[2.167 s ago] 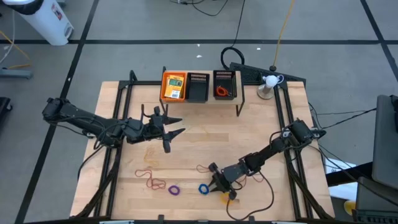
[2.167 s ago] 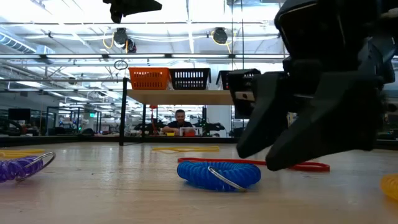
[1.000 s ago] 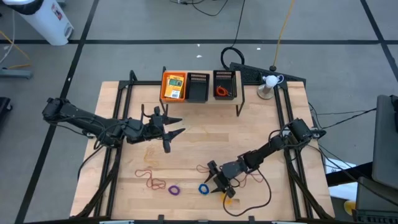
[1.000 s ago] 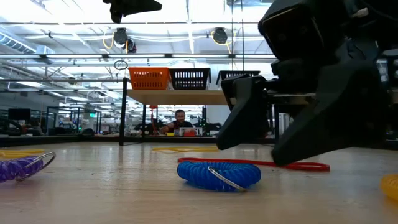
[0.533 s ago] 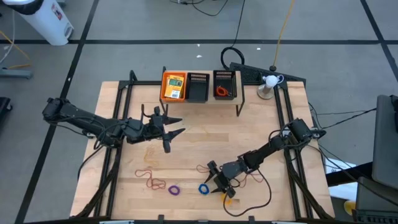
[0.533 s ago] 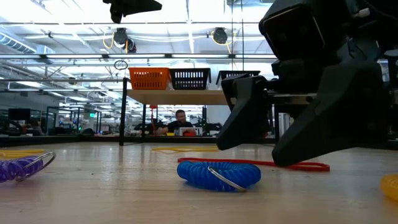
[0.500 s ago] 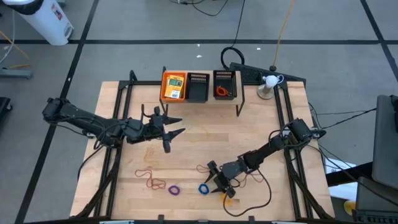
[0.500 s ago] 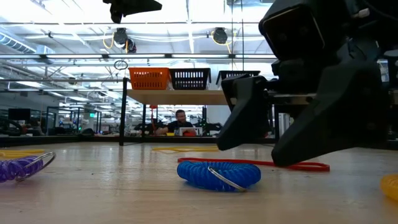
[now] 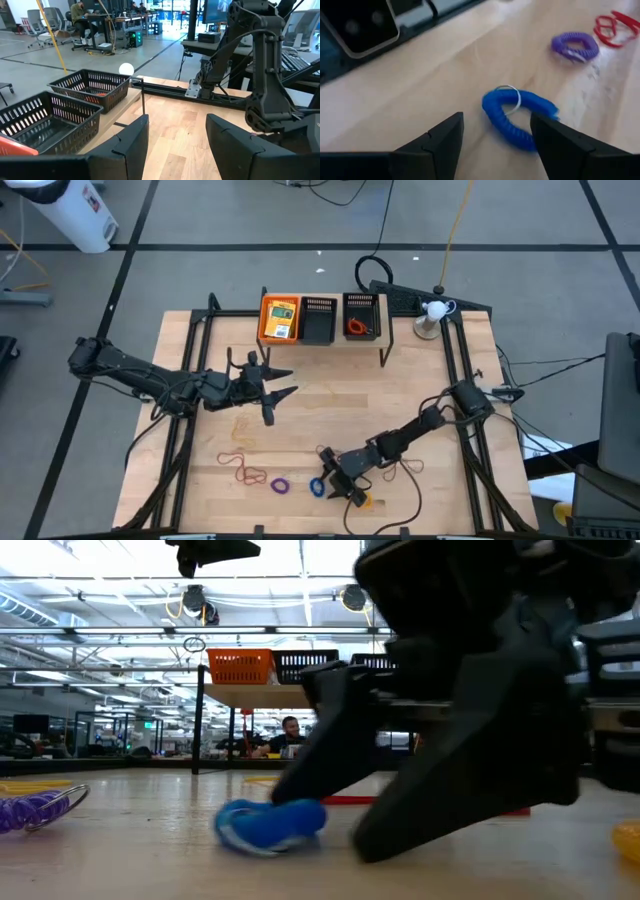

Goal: Pick & Place Office Desk Supplies
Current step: Put the blue spring keychain into the right black bin on the shelf

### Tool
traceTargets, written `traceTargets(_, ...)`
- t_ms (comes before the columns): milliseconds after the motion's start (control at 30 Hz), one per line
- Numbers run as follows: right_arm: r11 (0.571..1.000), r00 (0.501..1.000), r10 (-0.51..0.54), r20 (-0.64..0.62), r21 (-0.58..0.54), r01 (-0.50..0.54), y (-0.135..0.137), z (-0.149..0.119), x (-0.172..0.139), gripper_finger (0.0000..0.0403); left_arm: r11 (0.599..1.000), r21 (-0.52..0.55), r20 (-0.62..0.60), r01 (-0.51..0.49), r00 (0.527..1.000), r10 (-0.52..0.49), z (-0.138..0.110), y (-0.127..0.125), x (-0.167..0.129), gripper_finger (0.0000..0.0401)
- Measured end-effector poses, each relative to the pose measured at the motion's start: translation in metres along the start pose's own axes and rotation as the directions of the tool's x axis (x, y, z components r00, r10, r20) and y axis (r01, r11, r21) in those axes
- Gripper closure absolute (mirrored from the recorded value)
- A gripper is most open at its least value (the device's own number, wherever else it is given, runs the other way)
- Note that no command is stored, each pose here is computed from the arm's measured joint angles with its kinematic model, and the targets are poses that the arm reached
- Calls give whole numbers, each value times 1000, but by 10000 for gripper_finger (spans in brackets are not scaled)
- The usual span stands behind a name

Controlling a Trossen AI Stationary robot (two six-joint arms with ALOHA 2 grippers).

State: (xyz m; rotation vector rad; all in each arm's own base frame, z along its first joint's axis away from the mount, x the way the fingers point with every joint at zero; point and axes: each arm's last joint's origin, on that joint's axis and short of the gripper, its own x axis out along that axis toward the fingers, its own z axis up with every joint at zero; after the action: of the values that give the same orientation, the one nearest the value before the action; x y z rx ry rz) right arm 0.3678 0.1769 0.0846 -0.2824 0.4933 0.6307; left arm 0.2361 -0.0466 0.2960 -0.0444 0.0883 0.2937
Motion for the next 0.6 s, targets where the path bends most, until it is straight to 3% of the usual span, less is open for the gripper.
traceTargets(233, 994, 998, 44, 37, 98, -47, -1, -11, 21, 205, 1000, -11, -26, -1, 1000, 1, -3, 0, 0, 206)
traceTargets(333, 990, 999, 21, 29, 142, -25, -2, -16, 24, 257, 1000, -11, -28, -1, 1000, 1, -3, 0, 0, 206)
traceTargets(467, 988, 999, -38, 11, 151, 36, -5, -17, 23, 371, 1000, -9, -40, -2, 999, 2, -4, 0, 0, 206)
traceTargets(600, 984, 994, -107, 13, 146, 104, -8, -9, 18, 381, 1000, -22, -41, -3, 999, 2, -4, 0, 0, 206)
